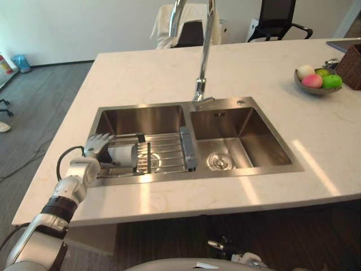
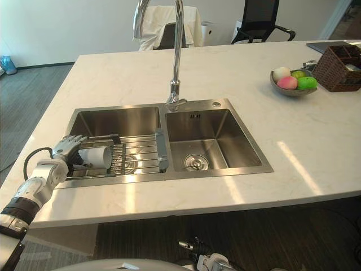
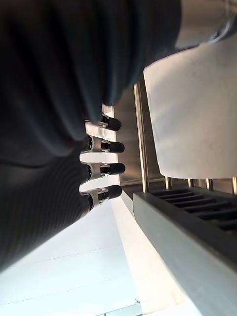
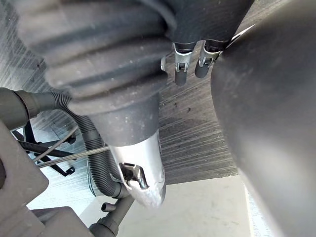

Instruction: Walk over to the sink, pick up the cup, carry it to the dishwasher, place the cup inside the dishwasher, then close the dishwasher door

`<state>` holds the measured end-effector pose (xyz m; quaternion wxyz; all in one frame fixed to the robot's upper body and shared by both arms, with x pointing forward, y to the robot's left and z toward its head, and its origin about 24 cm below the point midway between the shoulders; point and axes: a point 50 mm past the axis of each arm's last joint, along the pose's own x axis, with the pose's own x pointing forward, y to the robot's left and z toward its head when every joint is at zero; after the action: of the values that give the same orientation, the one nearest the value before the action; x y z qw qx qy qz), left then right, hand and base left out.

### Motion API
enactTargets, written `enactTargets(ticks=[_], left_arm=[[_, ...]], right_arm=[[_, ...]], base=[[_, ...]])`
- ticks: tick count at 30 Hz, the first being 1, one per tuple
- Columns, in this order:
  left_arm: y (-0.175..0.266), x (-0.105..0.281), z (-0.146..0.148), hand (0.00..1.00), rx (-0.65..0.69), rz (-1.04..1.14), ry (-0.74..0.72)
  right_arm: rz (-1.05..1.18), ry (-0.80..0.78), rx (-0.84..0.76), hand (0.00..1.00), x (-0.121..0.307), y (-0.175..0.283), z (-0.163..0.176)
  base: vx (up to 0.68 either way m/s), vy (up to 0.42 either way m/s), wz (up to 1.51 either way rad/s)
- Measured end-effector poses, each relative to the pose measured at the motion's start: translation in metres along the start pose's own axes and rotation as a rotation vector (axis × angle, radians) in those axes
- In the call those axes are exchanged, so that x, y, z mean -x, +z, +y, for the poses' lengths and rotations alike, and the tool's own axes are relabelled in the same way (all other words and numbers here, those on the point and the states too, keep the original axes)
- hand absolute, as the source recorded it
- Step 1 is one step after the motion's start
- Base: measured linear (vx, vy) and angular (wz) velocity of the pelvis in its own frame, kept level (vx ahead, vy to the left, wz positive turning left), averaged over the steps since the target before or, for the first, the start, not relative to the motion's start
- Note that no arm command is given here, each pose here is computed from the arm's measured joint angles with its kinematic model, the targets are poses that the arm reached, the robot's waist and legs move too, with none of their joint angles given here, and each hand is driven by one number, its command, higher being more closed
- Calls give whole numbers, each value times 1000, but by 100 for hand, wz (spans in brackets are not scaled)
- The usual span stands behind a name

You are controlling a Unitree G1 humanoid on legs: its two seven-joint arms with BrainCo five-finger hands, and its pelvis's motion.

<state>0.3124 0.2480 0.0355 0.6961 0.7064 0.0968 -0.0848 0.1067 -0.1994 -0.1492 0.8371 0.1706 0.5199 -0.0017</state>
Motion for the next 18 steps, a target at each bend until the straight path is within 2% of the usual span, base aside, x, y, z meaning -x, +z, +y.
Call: enactTargets(ticks=[18], left_arm=[[1, 5, -23, 0, -35, -26, -58]], right_arm=[[-3, 13, 41, 0, -2, 4, 1]], base=[[-2, -2, -8]])
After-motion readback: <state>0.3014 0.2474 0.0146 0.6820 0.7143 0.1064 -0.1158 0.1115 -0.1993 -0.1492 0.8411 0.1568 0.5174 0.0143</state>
